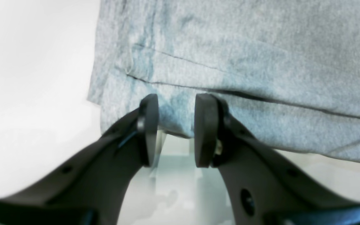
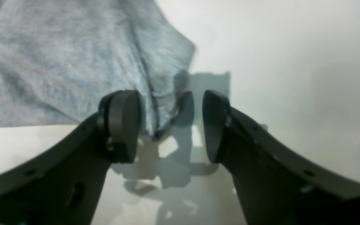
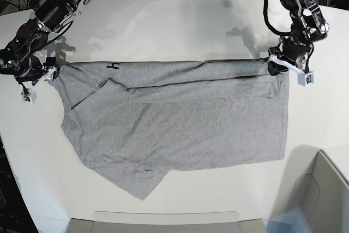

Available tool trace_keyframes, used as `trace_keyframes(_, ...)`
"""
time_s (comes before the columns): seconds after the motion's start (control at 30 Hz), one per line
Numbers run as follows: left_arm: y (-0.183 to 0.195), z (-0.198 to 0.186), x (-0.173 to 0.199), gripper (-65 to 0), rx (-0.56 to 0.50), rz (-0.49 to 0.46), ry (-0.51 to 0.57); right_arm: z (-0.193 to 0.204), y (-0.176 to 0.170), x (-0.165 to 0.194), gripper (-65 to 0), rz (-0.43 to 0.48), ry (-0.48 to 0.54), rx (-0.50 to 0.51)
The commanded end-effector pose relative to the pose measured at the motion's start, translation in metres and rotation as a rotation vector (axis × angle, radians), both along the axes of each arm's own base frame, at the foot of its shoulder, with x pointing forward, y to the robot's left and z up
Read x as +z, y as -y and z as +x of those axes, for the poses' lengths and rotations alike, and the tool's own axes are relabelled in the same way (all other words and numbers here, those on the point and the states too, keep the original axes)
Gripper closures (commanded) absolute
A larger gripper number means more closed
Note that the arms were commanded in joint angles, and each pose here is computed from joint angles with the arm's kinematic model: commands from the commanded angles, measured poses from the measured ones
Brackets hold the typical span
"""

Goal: Fold the T-shirt properly
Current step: 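Regrasp the shirt's shoulder edge with the right gripper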

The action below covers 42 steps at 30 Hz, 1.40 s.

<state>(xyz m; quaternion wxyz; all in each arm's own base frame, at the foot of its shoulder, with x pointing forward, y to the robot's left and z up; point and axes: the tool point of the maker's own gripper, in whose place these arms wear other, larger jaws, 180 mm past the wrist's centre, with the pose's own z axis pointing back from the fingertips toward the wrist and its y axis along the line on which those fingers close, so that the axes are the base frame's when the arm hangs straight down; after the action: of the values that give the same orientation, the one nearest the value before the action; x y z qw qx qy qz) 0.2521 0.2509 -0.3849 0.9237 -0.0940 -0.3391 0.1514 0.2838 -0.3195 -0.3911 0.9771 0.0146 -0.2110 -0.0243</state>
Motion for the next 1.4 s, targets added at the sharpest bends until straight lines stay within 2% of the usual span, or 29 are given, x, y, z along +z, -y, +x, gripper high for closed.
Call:
trace_keyframes(0.0,-0.004,0.008,0.011,-20.5,-0.002,0.015,0.039,0.015,0.007,0.016,-32.1,-0.028,0.064,0.014)
trace_keyframes(0.07,-0.004,0.007,0.01,-20.5,-0.002,0.015,0.038,0.018,0.004,0.014,-32.1,-0.021,0.08,0.016)
trace_keyframes(0.23,-0.004,0.007,0.01,-20.9,-0.004,0.013,0.032,0.018,-0.01,-0.013,-32.1,0.05,0.034,0.048)
trace_keyframes(0.37,-0.005,0.005,0.011,-24.2,0.0,0.014,0.034,0.017,-0.015,-0.025,-32.1,0.081,0.01,0.063)
trace_keyframes(0.67,-0.033,-0.004,0.008,-26.3,0.084,0.021,0.02,0.017,-0.016,-0.025,-32.1,0.076,0.01,0.069)
trace_keyframes(1.07,-0.033,-0.006,-0.029,-26.3,0.035,-0.031,-0.066,0.013,-0.015,-0.028,-32.1,0.076,0.001,0.069)
trace_keyframes(1.23,-0.043,0.002,-0.033,-26.3,0.038,-0.037,-0.08,0.012,-0.015,-0.029,-32.1,0.076,-0.002,0.069)
trace_keyframes(1.37,-0.033,0.002,-0.038,-26.3,0.006,-0.044,-0.098,0.011,-0.015,-0.029,-32.1,0.076,-0.004,0.069)
